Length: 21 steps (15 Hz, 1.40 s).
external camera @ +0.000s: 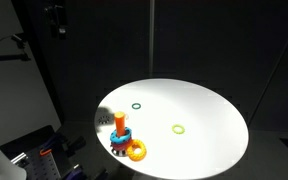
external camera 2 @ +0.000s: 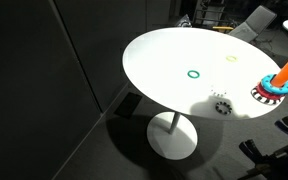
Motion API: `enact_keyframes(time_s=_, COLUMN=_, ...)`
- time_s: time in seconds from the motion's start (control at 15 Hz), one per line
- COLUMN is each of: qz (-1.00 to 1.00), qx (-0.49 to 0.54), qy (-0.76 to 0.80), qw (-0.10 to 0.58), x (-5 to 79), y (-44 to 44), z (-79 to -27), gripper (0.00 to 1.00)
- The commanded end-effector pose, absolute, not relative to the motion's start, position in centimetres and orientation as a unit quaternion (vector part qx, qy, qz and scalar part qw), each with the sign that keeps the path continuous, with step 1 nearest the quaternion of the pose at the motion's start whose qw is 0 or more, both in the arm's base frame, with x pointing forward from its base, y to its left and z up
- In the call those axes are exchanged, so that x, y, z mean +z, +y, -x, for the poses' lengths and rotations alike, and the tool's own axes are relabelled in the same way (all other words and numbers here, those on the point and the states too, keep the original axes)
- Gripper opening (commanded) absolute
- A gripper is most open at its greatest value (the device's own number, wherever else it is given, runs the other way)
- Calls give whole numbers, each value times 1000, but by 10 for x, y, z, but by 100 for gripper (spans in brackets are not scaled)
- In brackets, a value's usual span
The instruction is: Pick up the orange ring and place it on the stack of rings
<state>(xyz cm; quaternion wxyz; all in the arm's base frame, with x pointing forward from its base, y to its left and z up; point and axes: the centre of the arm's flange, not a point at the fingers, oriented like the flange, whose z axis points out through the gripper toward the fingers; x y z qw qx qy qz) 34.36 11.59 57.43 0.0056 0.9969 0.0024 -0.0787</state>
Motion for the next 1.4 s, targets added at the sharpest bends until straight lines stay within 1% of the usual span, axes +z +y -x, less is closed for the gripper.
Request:
enact_keyframes(time_s=0.0, qz=-997, qx=-70, qy=-12, qw=11, x=583, y=108, z=-359, gripper=100)
enact_keyframes(time_s=0.47, qz=-998, qx=-42, qy=-54, qw=7, x=590, y=68, z=-384, gripper=100)
enact_keyframes(time_s=0.87, qz=-995, qx=-5, qy=-101, qw=-12, x=586, y=10, z=-401, gripper=100)
enact_keyframes(time_s=1.13, qz=-994, qx=-18, qy=-106, qw=-34, x=575, y=-25, z=-411, gripper=100)
enact_keyframes(time_s=1.33, qz=-995, qx=-34, qy=-83, qw=-35, x=565, y=-44, z=-420, gripper=100)
